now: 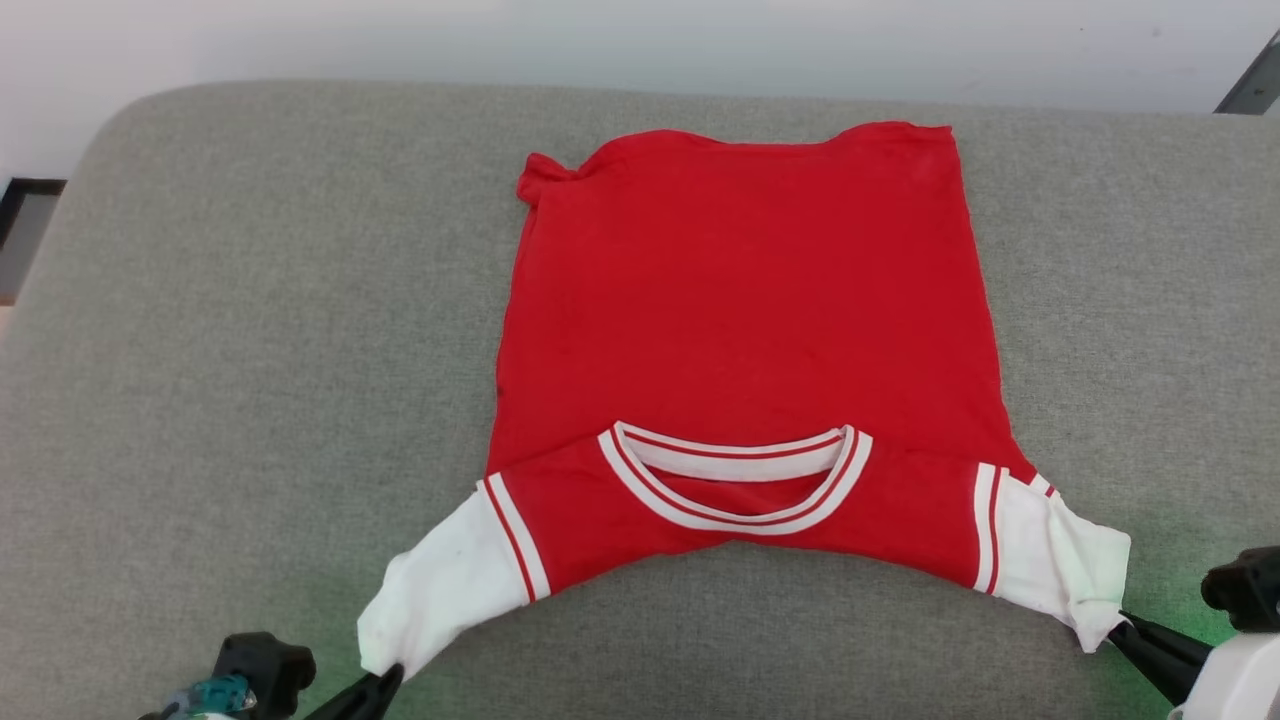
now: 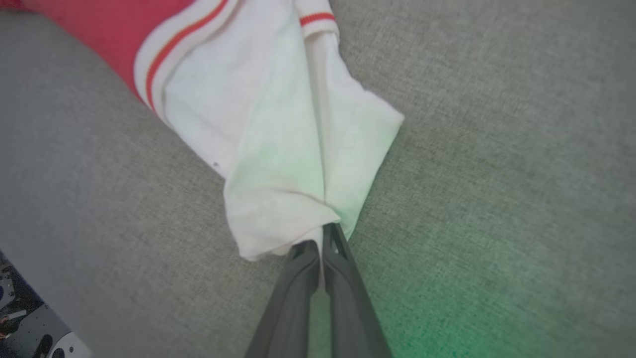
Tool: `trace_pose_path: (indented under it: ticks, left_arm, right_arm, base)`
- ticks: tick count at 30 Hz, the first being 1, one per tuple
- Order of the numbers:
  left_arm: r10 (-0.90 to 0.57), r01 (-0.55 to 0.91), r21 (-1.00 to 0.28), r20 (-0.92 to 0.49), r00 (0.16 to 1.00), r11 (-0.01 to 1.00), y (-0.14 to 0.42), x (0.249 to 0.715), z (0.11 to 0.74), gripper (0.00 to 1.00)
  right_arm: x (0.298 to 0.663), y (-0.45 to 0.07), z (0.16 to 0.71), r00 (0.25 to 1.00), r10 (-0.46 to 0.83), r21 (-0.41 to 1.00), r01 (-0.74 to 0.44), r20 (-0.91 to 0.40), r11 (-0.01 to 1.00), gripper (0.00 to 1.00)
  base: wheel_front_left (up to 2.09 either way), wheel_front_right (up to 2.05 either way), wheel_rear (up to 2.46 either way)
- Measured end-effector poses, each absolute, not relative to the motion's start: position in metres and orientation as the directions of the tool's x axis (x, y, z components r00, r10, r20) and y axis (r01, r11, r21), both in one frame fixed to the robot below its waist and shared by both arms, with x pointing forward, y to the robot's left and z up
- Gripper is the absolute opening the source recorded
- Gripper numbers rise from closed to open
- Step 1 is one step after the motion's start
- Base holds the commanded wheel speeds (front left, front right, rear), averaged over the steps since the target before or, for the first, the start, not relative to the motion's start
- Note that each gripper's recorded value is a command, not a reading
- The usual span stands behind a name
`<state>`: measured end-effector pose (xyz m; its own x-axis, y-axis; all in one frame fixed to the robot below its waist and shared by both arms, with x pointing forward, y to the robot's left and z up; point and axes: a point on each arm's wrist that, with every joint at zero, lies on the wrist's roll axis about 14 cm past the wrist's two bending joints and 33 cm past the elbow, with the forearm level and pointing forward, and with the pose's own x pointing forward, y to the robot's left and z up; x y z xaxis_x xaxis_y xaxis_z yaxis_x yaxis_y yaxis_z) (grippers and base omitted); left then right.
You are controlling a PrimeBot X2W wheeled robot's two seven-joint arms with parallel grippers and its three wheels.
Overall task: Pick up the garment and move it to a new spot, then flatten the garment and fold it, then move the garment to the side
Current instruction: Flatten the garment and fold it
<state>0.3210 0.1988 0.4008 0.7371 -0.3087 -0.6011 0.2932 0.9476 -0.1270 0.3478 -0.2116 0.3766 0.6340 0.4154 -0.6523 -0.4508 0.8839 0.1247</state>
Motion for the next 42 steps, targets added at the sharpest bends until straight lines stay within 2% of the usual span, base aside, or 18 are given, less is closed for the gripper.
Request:
trace_pose_path:
  ticks: [3, 4, 5, 6, 10, 15, 20, 25, 30, 42]
  left_arm:
    - [-0.298, 0.281, -0.126, -0.612, 0.733, 0.951, 0.2, 0.32, 0.395, 0.0]
    - [-0.295, 0.277, -0.126, -0.613, 0.733, 0.952, 0.2, 0.32, 0.393, 0.0]
    - [-0.289, 0.272, -0.124, -0.614, 0.734, 0.954, 0.2, 0.32, 0.392, 0.0]
    - [-0.289, 0.268, -0.128, -0.611, 0.737, 0.955, 0.199, 0.321, 0.392, 0.0]
    - [-0.289, 0.256, -0.142, -0.605, 0.742, 0.956, 0.198, 0.322, 0.391, 0.0]
    - [-0.294, 0.248, -0.159, -0.594, 0.749, 0.956, 0.194, 0.323, 0.391, 0.0]
    - [-0.294, 0.247, -0.161, -0.578, 0.761, 0.956, 0.191, 0.328, 0.391, 0.0]
    - [-0.306, 0.266, -0.153, -0.544, 0.782, 0.952, 0.185, 0.343, 0.395, 0.0]
    - [-0.325, 0.284, -0.16, -0.519, 0.79, 0.945, 0.177, 0.355, 0.393, 0.0]
    - [-0.348, 0.296, -0.184, -0.488, 0.8, 0.937, 0.167, 0.367, 0.386, 0.0]
  right_arm:
    - [0.348, -0.209, 0.37, 0.613, 0.409, 0.155, -0.425, -0.676, 0.892, 0.0]
    - [0.349, -0.208, 0.368, 0.606, 0.41, 0.172, -0.412, -0.682, 0.895, 0.07]
    - [0.35, -0.207, 0.367, 0.6, 0.408, 0.179, -0.406, -0.688, 0.896, 0.43]
    - [0.351, -0.208, 0.366, 0.592, 0.404, 0.187, -0.394, -0.698, 0.9, 1.0]
    - [0.357, -0.199, 0.369, 0.557, 0.429, 0.239, -0.382, -0.711, 0.892, 1.0]
    - [0.377, -0.193, 0.392, 0.562, 0.461, 0.264, -0.399, -0.687, 0.878, 1.0]
    - [0.421, -0.188, 0.441, 0.652, 0.488, 0.231, -0.444, -0.58, 0.866, 1.0]
    - [0.477, -0.18, 0.487, 0.757, 0.48, 0.106, -0.488, -0.443, 0.866, 1.0]
    - [0.531, -0.166, 0.499, 0.807, 0.459, 0.062, -0.471, -0.373, 0.88, 1.0]
    - [0.637, -0.161, 0.451, 0.785, 0.318, 0.075, -0.33, -0.532, 0.941, 1.0]
  base:
    - [0.0, 0.0, 0.0]
    - [0.0, 0.0, 0.0]
    - [0.0, 0.0, 0.0]
    - [0.0, 0.0, 0.0]
    - [0.0, 0.0, 0.0]
    - [0.0, 0.0, 0.0]
    - [0.0, 0.0, 0.0]
    - [0.0, 0.0, 0.0]
    - [0.0, 0.0, 0.0]
    - [0.0, 0.0, 0.0]
